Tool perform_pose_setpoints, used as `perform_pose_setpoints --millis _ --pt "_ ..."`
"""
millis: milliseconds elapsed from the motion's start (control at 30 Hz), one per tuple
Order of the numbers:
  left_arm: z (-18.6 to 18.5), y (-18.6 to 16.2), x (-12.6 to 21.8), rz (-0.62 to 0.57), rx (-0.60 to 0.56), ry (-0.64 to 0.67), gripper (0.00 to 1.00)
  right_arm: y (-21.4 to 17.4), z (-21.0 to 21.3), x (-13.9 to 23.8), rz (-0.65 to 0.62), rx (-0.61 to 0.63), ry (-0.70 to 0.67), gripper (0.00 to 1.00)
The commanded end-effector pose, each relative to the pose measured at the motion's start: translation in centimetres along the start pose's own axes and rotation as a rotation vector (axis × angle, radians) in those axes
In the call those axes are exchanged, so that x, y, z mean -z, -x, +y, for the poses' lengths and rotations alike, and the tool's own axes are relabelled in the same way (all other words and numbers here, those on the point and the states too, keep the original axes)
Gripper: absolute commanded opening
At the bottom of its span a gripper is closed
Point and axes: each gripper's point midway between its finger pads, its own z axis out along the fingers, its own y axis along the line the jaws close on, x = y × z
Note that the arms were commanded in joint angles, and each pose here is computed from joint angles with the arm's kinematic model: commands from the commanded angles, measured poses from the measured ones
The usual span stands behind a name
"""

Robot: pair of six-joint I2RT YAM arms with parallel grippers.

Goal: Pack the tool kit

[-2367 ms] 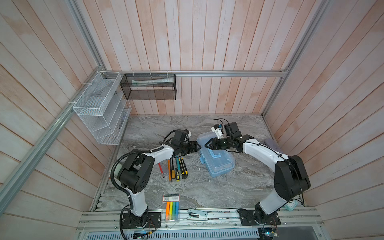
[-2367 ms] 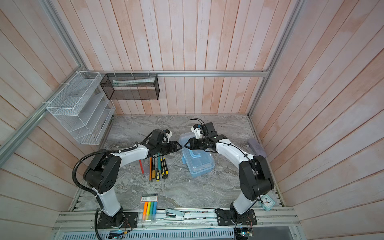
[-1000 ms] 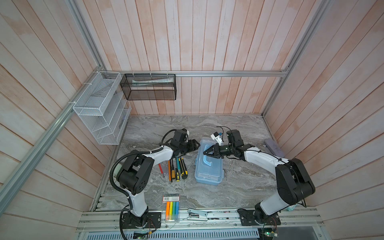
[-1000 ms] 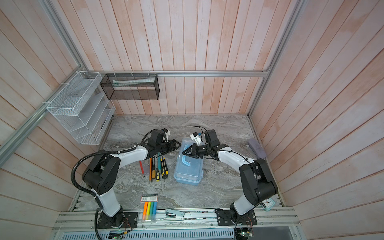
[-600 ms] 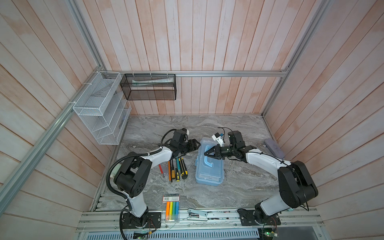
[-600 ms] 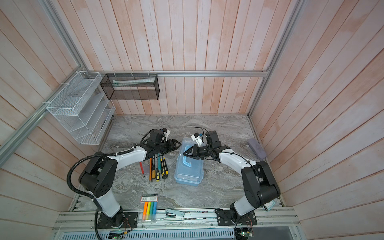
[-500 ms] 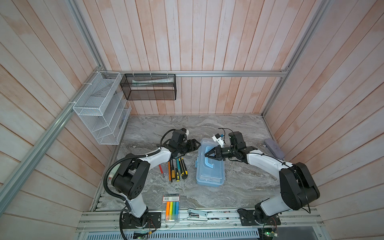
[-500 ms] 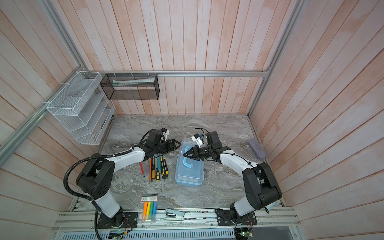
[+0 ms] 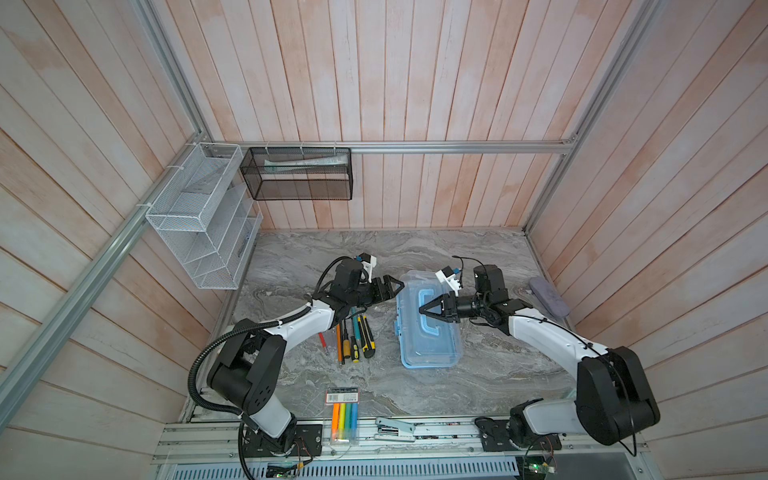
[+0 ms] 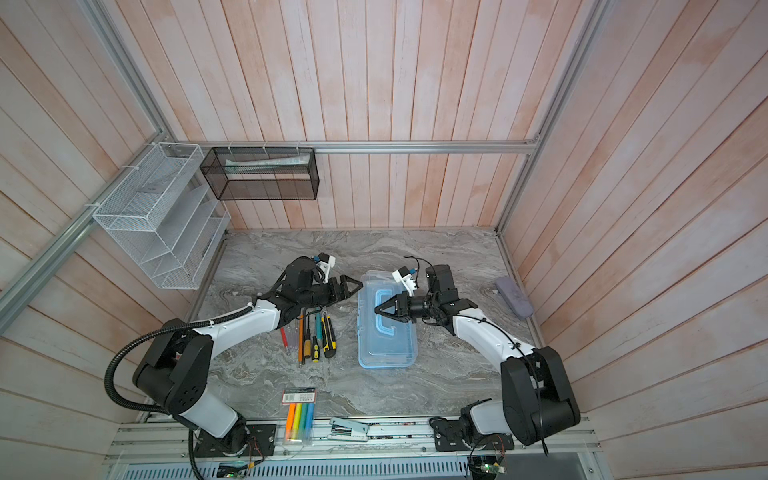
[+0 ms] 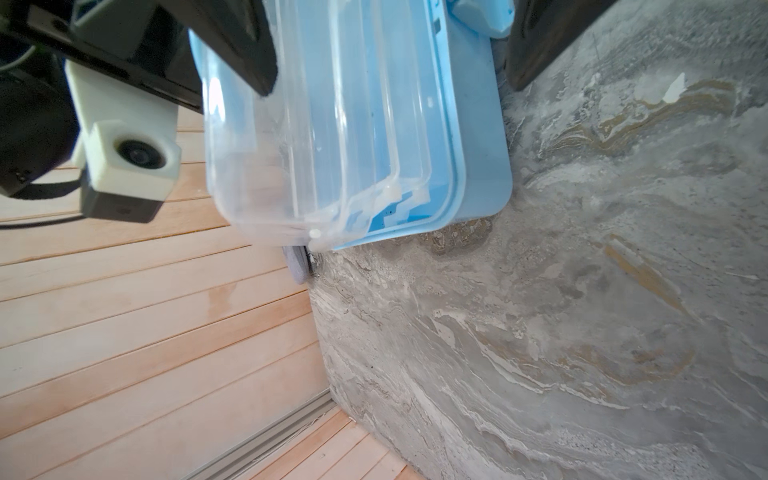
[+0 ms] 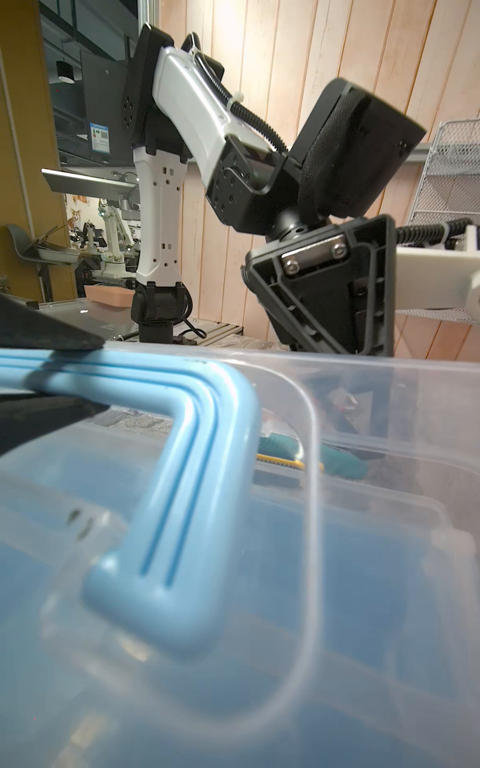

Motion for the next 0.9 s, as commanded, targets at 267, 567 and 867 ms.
perform_pose_setpoints --millis 267,567,867 --pt "-4.1 0.5 1.4 -0.030 -0.005 -0.198 0.89 1.2 2.3 0.4 -0.020 0.103 0.090 0.00" --pt "-4.9 0.6 1.3 -0.031 -0.008 -0.243 0.89 1.8 1.6 0.2 -0.026 0.086 0.090 0.00" --pt "-6.0 0.5 0.3 -0.003 -0.021 -0.300 0.89 1.8 1.1 -0.3 0.005 0.070 0.125 0.00"
